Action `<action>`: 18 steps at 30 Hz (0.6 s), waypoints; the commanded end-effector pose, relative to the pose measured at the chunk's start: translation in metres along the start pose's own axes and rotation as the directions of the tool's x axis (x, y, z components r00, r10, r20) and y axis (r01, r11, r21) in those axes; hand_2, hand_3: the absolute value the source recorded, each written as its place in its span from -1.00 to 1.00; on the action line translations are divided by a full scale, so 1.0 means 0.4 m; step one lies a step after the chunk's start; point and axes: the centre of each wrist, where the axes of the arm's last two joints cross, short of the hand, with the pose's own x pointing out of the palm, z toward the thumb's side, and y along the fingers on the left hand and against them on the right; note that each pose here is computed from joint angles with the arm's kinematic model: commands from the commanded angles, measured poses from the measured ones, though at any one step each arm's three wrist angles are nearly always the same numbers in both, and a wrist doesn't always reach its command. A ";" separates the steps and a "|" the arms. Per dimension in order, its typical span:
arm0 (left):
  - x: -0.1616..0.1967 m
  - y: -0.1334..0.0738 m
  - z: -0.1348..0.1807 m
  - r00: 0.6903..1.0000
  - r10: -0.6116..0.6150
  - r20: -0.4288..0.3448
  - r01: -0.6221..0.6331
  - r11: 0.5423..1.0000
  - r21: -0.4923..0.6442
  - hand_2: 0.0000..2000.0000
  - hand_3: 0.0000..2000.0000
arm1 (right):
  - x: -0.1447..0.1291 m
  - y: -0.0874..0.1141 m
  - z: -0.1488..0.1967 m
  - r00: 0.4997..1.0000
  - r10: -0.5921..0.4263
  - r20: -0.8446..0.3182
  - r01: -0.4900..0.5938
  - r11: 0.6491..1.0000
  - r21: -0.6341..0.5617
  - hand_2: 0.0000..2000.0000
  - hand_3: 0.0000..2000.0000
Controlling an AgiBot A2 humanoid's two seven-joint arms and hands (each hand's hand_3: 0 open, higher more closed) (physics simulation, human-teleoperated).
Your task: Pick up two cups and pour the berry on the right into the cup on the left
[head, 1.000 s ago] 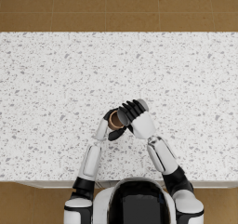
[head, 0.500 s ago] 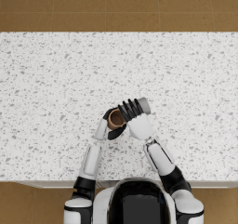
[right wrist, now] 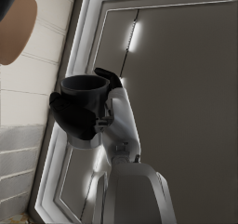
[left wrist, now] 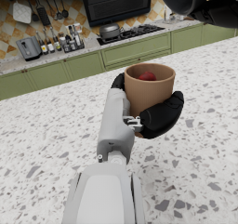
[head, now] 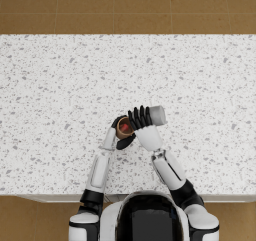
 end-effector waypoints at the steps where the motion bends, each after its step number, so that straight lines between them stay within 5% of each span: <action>1: -0.006 0.013 0.015 1.000 0.011 0.003 -0.011 1.000 0.020 1.00 0.28 | -0.003 -0.006 -0.019 0.999 -0.010 -0.043 0.012 1.000 0.028 1.00 0.28; 18: -0.008 -0.002 0.002 1.000 0.018 0.009 -0.018 1.000 0.002 1.00 0.28 | 0.016 0.010 -0.013 0.993 0.045 -0.106 -0.041 0.998 0.038 1.00 0.28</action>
